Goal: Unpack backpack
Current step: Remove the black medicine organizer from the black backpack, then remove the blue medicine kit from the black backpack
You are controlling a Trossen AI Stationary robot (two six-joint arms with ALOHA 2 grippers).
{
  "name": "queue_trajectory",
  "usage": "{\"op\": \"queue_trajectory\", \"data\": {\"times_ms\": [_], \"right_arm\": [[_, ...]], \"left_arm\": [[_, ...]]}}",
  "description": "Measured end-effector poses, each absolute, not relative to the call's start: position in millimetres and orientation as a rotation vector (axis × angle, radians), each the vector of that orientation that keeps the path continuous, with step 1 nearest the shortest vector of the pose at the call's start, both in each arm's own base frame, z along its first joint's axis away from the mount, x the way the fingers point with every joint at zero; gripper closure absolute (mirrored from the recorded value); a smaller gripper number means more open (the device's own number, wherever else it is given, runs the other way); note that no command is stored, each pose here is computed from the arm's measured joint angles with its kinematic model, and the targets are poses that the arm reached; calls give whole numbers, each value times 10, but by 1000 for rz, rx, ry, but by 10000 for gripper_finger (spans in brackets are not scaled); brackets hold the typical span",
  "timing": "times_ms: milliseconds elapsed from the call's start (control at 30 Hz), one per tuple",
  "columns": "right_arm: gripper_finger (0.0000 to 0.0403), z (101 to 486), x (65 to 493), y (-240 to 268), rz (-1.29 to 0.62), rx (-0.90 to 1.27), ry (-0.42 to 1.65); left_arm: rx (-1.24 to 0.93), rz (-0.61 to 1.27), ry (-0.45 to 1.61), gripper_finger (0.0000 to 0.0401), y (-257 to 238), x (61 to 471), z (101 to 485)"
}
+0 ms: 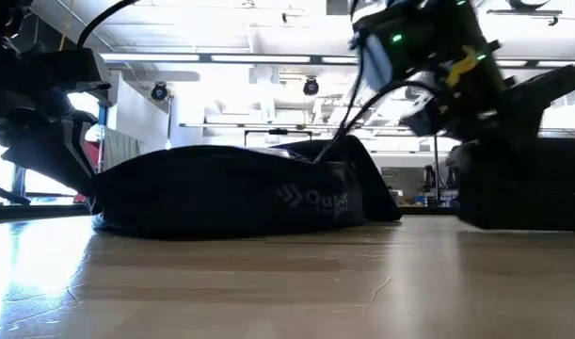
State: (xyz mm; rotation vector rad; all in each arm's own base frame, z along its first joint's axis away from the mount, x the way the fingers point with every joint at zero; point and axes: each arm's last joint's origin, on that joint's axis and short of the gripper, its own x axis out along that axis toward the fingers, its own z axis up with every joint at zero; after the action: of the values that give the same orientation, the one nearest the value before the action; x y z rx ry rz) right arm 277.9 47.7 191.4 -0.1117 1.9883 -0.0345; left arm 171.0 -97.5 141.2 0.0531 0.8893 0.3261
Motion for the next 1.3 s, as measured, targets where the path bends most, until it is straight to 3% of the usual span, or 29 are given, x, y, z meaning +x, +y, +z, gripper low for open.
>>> {"op": "queue_trajectory", "data": {"times_ms": [267,433,567,767,933,1300], "right_arm": [[240,1989,2621,515,-50,-151,1912],[174,1858,2610,504,-93,-200,1899],[151,1862,2601,503,-119,-188,1904],[146,1965,2592,515,-147,-114,1952],[145,2177,2617,520,-280,-41,1965],[144,2655,2878,607,-354,-116,1681]], "left_arm": [[51,326,887,378,-976,1712,1413],[51,325,887,378,-977,1712,1413],[50,325,887,378,-977,1712,1413],[7,270,940,378,-1008,1717,1432],[-58,176,980,378,-1097,1788,1568],[-55,125,954,378,-1242,1859,1819]]}}
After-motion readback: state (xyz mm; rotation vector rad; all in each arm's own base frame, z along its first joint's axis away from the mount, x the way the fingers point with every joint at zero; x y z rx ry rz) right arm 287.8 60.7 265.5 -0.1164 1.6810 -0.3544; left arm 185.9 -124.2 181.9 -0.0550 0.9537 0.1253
